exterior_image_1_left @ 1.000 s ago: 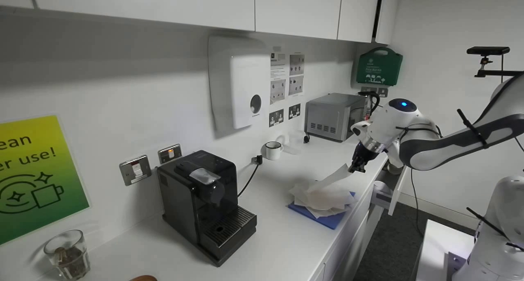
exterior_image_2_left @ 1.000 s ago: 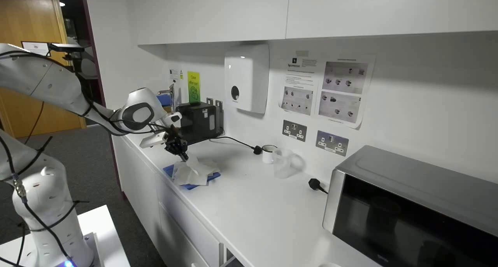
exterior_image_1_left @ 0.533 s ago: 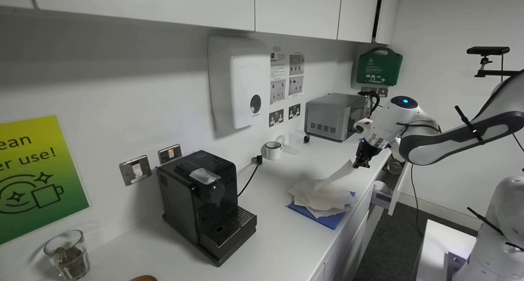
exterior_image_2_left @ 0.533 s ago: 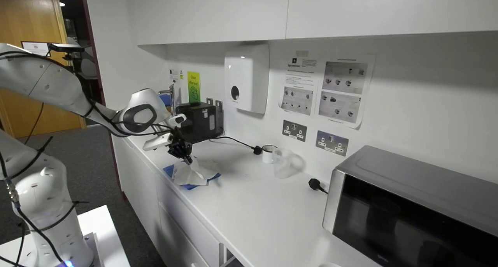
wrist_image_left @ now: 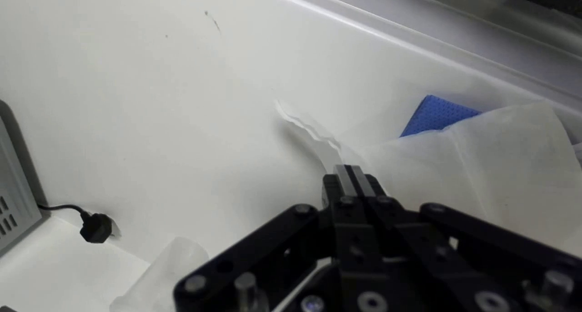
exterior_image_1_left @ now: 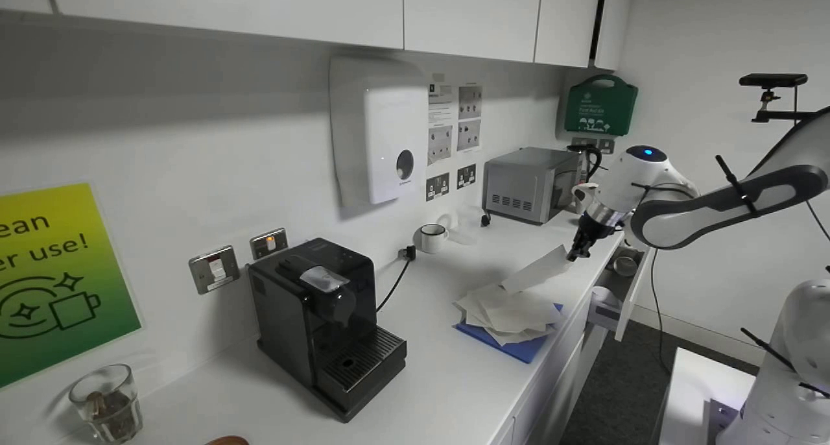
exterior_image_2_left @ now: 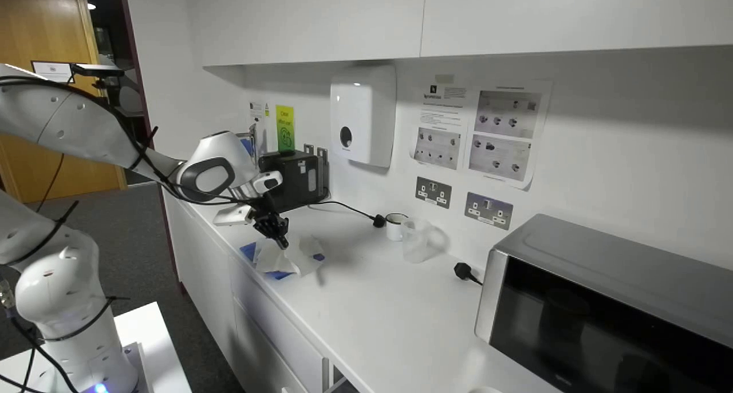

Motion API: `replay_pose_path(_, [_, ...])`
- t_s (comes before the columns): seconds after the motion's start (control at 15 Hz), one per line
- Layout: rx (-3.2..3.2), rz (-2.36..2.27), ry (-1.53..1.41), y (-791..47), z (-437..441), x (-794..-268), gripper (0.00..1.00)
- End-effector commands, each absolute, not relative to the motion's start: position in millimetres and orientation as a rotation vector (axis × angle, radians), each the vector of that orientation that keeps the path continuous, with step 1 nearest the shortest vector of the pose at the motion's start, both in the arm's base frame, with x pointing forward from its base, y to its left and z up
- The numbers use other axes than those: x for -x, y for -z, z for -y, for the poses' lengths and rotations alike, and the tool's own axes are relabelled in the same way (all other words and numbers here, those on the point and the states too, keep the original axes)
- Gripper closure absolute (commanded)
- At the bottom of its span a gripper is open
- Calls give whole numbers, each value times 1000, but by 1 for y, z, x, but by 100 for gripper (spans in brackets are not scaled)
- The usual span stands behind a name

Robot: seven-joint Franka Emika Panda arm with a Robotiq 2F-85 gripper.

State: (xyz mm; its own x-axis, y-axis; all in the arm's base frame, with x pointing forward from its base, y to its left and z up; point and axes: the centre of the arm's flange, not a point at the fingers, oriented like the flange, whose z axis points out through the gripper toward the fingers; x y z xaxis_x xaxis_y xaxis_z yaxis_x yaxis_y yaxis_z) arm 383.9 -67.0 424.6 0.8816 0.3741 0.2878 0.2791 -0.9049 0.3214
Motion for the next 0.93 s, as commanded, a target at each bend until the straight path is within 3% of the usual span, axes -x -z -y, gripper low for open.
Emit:
replay_pose_path(0.0, [-2803,-409,-548,-426,92,-378,100])
replay_pose_path(0.87, [-2865,-344,-502,-418,117,-373,99])
